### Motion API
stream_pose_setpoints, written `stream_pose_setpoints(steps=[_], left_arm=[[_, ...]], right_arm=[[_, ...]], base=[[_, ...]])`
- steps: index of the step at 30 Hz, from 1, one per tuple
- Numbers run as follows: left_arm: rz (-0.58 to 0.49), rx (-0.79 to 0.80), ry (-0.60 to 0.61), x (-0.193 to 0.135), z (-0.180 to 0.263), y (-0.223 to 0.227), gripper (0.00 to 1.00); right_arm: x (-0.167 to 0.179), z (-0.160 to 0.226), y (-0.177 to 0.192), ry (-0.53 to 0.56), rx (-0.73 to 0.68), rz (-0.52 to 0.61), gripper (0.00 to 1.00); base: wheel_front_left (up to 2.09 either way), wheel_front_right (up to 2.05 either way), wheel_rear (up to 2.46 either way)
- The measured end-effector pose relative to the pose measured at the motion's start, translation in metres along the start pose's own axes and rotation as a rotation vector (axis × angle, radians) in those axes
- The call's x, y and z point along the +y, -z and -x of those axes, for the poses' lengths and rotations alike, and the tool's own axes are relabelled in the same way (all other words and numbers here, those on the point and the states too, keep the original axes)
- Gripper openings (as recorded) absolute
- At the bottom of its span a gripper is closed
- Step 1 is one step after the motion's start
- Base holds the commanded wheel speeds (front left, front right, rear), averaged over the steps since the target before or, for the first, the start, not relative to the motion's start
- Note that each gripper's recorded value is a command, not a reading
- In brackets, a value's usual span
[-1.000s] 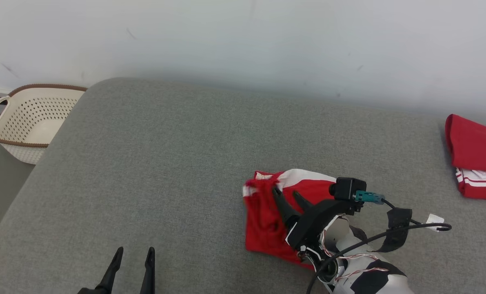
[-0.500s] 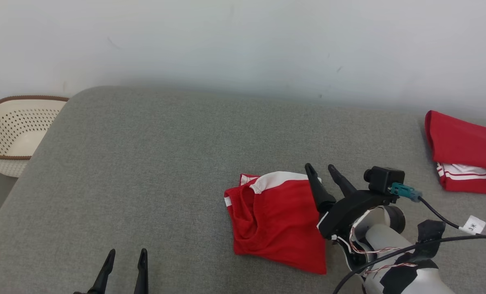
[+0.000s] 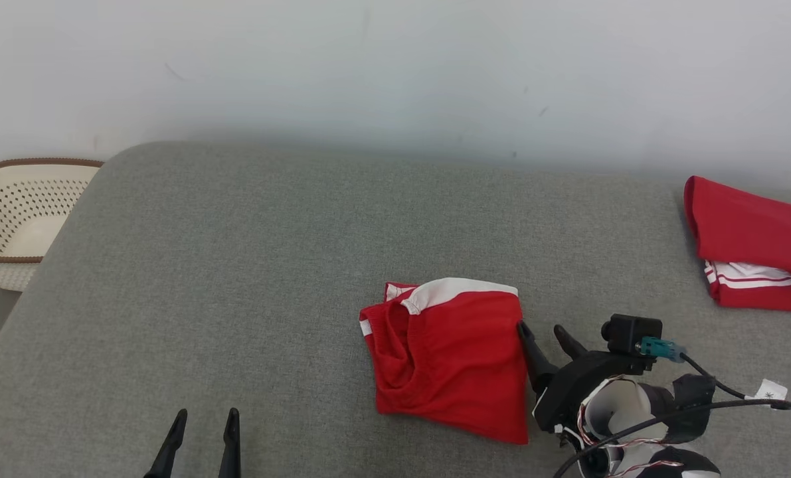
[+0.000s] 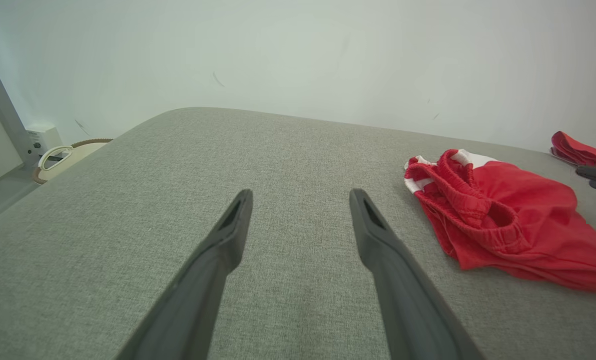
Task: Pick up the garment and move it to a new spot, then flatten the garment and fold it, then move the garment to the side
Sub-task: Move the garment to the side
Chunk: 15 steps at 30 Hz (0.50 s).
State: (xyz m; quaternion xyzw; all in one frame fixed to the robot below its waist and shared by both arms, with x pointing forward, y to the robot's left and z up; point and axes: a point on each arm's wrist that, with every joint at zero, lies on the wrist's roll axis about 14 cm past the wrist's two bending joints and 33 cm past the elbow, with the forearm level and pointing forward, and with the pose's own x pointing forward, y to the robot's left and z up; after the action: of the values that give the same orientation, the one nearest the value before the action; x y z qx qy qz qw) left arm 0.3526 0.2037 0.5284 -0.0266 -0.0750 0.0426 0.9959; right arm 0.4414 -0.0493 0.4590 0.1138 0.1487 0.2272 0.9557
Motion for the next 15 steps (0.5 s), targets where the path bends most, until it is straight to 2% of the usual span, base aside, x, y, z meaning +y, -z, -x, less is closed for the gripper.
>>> stream_pose_setpoints(steps=[11,12,13,14,15], left_arm=[[-0.004,0.017,-0.013,0.006,0.000,0.005,1.00],[-0.004,0.017,-0.014,0.006,0.000,0.005,1.00],[-0.005,0.017,-0.015,0.006,0.000,0.005,1.00],[-0.005,0.017,-0.015,0.006,0.000,0.005,1.00],[-0.005,0.016,-0.016,0.007,0.000,0.005,1.00]], right_arm=[[0.012,-0.003,0.046,-0.011,0.186,-0.063,1.00],[0.014,-0.003,0.050,-0.015,0.207,-0.068,0.93],[0.017,-0.003,0.053,-0.022,0.220,-0.069,0.66],[0.021,-0.003,0.054,-0.031,0.226,-0.071,0.00],[0.023,-0.003,0.054,-0.039,0.229,-0.068,0.00]], base=[[0.00,0.00,0.00],[0.00,0.00,0.00],[0.00,0.00,0.00],[0.00,0.00,0.00],[0.00,0.00,0.00]])
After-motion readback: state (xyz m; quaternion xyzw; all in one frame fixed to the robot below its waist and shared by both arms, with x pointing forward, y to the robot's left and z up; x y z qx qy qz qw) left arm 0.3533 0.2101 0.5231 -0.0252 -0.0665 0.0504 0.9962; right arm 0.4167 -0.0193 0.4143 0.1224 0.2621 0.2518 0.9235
